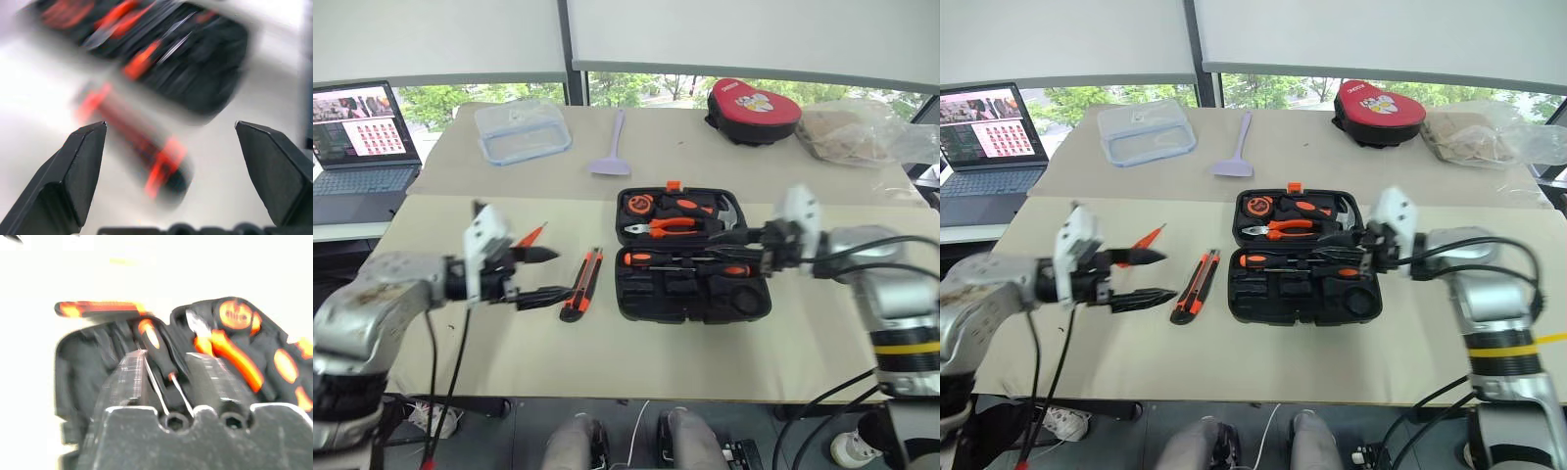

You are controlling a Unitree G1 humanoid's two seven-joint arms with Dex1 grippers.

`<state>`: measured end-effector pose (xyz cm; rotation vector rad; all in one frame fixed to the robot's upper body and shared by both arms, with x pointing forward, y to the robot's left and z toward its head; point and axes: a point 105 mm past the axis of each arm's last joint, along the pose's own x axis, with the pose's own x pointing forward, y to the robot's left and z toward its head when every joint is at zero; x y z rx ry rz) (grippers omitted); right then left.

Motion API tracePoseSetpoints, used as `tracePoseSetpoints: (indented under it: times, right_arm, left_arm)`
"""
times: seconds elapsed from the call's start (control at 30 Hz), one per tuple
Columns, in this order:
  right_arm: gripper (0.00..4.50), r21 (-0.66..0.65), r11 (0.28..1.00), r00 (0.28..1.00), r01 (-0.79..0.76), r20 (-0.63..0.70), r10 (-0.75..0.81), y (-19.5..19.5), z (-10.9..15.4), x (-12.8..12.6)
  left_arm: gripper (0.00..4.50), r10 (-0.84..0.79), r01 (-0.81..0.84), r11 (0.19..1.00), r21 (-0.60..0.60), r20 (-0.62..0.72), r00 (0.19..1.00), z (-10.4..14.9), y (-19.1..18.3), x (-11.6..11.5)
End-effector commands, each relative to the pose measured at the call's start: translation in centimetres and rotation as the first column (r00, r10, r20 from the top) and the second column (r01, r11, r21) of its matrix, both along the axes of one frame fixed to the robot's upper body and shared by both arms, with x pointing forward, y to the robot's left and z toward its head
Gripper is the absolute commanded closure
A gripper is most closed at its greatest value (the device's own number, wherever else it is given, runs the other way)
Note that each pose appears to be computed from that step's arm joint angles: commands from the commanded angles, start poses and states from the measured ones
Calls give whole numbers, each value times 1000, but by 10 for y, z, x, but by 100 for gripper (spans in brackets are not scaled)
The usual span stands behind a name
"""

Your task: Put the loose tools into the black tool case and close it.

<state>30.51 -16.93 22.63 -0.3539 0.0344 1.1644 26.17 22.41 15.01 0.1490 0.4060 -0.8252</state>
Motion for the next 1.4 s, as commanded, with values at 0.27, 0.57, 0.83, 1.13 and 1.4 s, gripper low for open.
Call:
tracePoseSetpoints:
  times: [0.27,0.57,0.83,1.13,1.4]
  right_arm:
    - [6,69,993,995,-99,-20,101,23,26,-45]
    - [6,81,996,999,-29,-16,30,27,14,-48]
    - [6,113,994,1000,-6,1,6,35,11,-55]
    - [0,128,991,999,37,18,-39,34,11,-60]
    - [0,75,993,996,86,0,-87,15,5,-63]
  left_arm:
    - [0,318,-317,936,157,15,948,-1,70,-12]
    - [0,252,-224,933,282,-66,965,6,32,90]
    - [0,212,-140,891,431,-123,970,-7,14,137]
    - [226,166,-69,868,493,-156,974,-24,10,151]
    - [407,-63,40,926,376,49,997,18,-25,165]
